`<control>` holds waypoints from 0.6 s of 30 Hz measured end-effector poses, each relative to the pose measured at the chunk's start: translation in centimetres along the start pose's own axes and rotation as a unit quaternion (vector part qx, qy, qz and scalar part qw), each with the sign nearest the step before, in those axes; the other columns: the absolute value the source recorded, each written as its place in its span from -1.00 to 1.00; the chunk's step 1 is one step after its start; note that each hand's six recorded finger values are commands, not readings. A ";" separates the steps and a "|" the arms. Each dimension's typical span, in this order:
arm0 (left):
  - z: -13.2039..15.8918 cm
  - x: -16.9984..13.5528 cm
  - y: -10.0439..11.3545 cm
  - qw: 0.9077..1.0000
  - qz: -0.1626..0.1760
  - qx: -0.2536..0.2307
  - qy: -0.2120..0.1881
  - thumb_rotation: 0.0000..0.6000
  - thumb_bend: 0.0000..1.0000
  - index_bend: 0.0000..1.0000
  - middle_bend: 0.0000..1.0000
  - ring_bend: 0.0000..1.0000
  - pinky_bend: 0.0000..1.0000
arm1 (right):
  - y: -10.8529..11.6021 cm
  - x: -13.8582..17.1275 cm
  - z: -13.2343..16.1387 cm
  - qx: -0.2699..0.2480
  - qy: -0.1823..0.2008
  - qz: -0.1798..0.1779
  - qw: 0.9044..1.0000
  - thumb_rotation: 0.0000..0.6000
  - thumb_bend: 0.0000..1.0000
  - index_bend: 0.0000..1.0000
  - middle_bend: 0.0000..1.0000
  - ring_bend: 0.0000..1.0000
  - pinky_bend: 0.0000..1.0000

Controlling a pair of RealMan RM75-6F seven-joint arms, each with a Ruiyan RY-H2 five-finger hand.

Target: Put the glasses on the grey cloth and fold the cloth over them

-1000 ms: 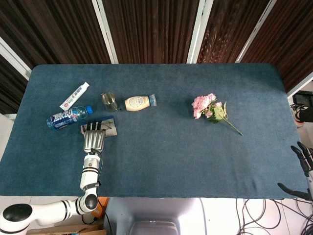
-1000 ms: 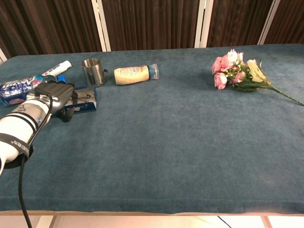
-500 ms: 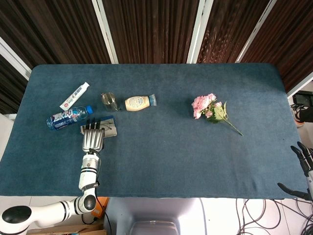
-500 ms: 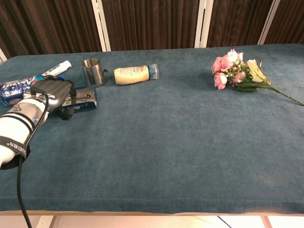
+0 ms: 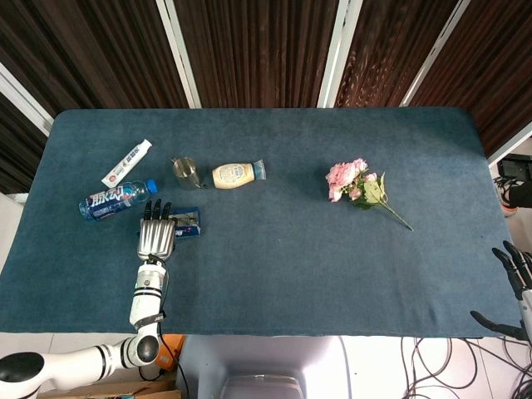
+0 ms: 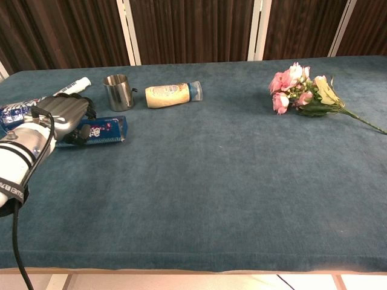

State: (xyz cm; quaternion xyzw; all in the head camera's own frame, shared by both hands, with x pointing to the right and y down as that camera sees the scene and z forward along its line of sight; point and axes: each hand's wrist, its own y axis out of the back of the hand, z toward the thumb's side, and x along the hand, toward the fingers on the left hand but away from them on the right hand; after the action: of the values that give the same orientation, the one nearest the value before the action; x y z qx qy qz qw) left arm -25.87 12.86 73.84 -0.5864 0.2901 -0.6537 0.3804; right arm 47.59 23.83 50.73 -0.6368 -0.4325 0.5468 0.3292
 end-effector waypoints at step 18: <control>-0.9 1.2 1.6 1.000 0.017 -0.007 0.012 1.00 0.21 0.17 -0.74 -0.93 -0.91 | 0.2 0.0 -0.1 -0.004 -0.002 -0.001 1.000 1.00 -0.73 -1.00 -1.00 -1.00 -1.00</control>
State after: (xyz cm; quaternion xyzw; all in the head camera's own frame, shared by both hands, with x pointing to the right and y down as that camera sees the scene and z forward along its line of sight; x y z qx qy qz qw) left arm -26.53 10.89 73.08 -0.5761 0.3093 -0.6521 0.3837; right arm 47.74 23.80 50.59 -0.6366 -0.4363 0.5457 0.3267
